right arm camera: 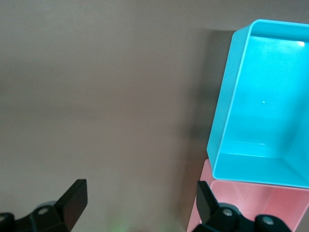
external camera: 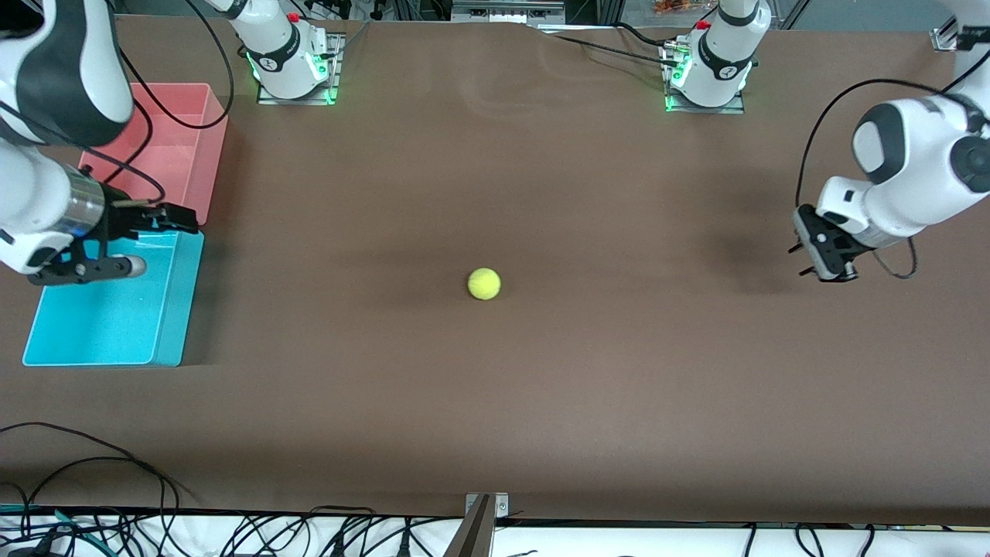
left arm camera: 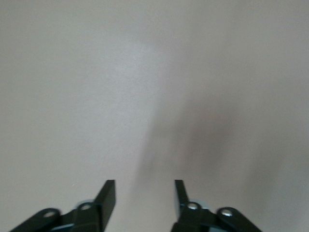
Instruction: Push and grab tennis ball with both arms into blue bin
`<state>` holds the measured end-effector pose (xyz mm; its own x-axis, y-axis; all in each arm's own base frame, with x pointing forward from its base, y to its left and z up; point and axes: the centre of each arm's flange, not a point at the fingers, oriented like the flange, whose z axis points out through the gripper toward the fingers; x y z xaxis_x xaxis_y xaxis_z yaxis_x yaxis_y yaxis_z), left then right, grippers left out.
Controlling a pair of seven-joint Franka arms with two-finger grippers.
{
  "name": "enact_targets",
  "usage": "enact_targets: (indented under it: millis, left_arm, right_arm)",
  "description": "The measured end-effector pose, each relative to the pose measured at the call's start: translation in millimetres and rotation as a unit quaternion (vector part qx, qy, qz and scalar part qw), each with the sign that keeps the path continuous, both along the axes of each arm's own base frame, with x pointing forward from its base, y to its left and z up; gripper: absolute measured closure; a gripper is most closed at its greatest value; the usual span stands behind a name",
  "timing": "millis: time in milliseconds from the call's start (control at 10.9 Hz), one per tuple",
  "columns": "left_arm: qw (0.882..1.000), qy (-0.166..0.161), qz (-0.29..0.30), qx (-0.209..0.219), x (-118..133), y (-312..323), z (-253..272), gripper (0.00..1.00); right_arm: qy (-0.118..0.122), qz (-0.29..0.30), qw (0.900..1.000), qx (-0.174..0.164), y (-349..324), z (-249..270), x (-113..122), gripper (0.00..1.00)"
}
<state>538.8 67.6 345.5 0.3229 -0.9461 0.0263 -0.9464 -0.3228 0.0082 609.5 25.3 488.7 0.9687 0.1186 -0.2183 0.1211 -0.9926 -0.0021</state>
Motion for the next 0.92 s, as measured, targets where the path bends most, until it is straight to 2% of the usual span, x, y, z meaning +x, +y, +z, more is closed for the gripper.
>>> enact_targets:
  millis: [183, 275, 367, 550, 734, 917]
  left_arm:
    - [1.0, -0.014, 0.011, 0.0, -6, 11, 21, 0.21]
    - [1.0, -0.016, 0.015, -0.001, -8, 15, 23, 0.08]
    - [1.0, -0.021, 0.016, 0.0, -8, 17, 23, 0.0]
    - [0.999, -0.042, 0.015, 0.004, -3, 15, 28, 0.0]
    - [0.998, -0.057, 0.012, 0.004, 2, 13, 51, 0.0]
    - [0.998, -0.055, 0.007, -0.001, 10, 11, 106, 0.0]
  right_arm:
    - [0.004, 0.004, 1.0, -0.001, 5, -27, 9, 0.0]
    - [0.013, 0.01, 1.0, -0.002, 12, -48, 13, 0.0]
    - [0.03, 0.018, 0.999, -0.003, 21, -72, 15, 0.0]
    - [0.062, 0.032, 0.998, 0.007, 50, -124, 7, 0.0]
    - [0.054, 0.042, 0.997, 0.022, 73, -163, -5, 0.0]
    - [0.042, 0.058, 0.997, 0.033, 110, -200, -25, 0.0]
